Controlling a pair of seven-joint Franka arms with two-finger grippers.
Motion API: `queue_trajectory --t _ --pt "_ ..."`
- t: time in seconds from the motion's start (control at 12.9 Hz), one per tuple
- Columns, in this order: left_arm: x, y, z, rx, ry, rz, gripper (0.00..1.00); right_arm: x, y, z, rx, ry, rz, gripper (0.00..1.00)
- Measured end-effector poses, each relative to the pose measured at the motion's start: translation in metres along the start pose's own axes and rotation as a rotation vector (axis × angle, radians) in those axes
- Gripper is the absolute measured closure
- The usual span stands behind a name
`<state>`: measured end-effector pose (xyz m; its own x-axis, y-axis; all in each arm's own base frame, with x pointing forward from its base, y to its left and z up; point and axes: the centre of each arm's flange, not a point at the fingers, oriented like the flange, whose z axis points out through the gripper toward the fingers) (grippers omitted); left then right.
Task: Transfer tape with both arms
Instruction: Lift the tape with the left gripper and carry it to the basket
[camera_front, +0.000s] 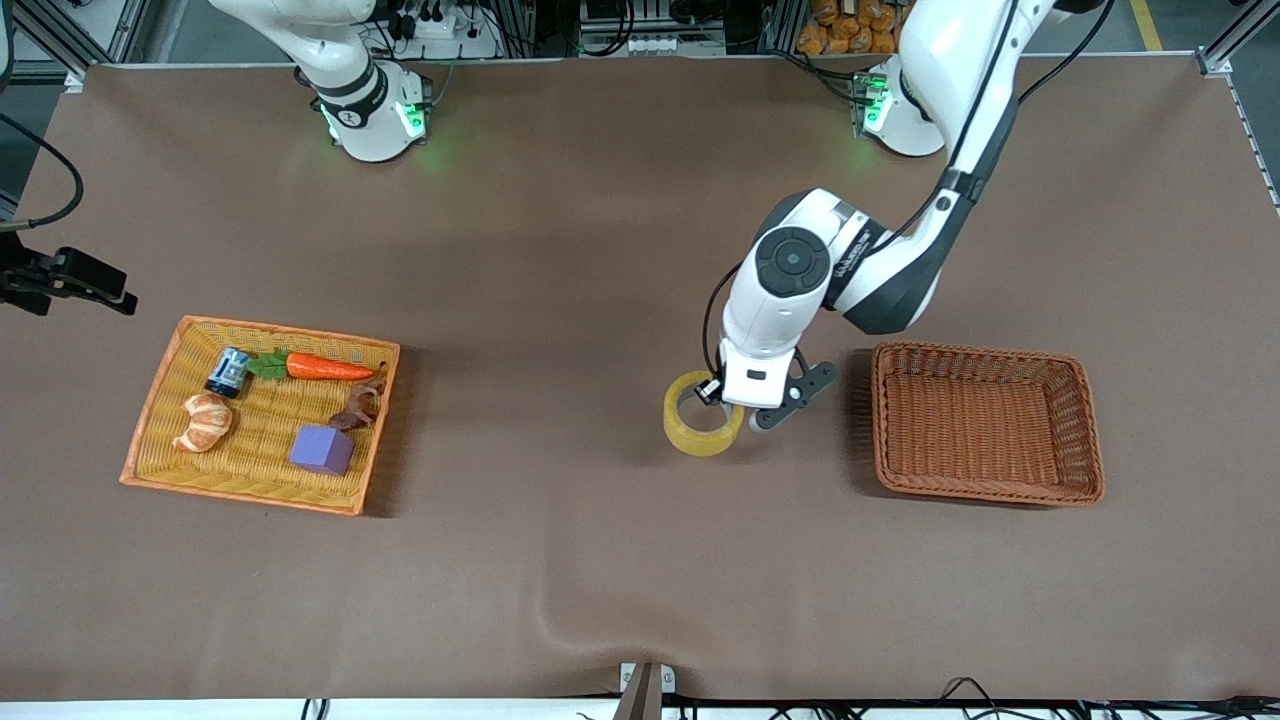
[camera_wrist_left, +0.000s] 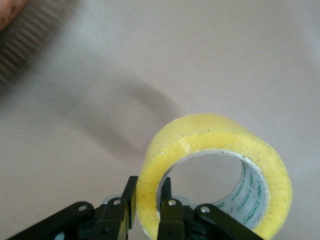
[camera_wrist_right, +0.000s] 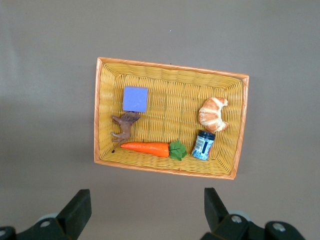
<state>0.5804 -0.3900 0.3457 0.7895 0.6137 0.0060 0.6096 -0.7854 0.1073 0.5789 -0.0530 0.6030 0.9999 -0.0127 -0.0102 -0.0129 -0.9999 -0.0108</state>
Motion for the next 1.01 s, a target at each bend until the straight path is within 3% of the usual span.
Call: queue_trajectory --t 0.31,0.7,1.01 --pt "0.021 -0.009 -0.033 -0.008 0.009 0.004 0.78 0.0 0.0 0.0 0.0 0.0 -0.001 0.0" --pt "0.053 -0.033 -0.079 -0.002 -0.033 0.003 0.78 0.0 -0.001 0.0 0.0 0.001 -0.001 0.0" --pt "0.133 -0.101 -0.113 0.052 -0.135 -0.046 0.78 0.001 -0.001 -0.001 0.0 0.002 -0.002 0.0"
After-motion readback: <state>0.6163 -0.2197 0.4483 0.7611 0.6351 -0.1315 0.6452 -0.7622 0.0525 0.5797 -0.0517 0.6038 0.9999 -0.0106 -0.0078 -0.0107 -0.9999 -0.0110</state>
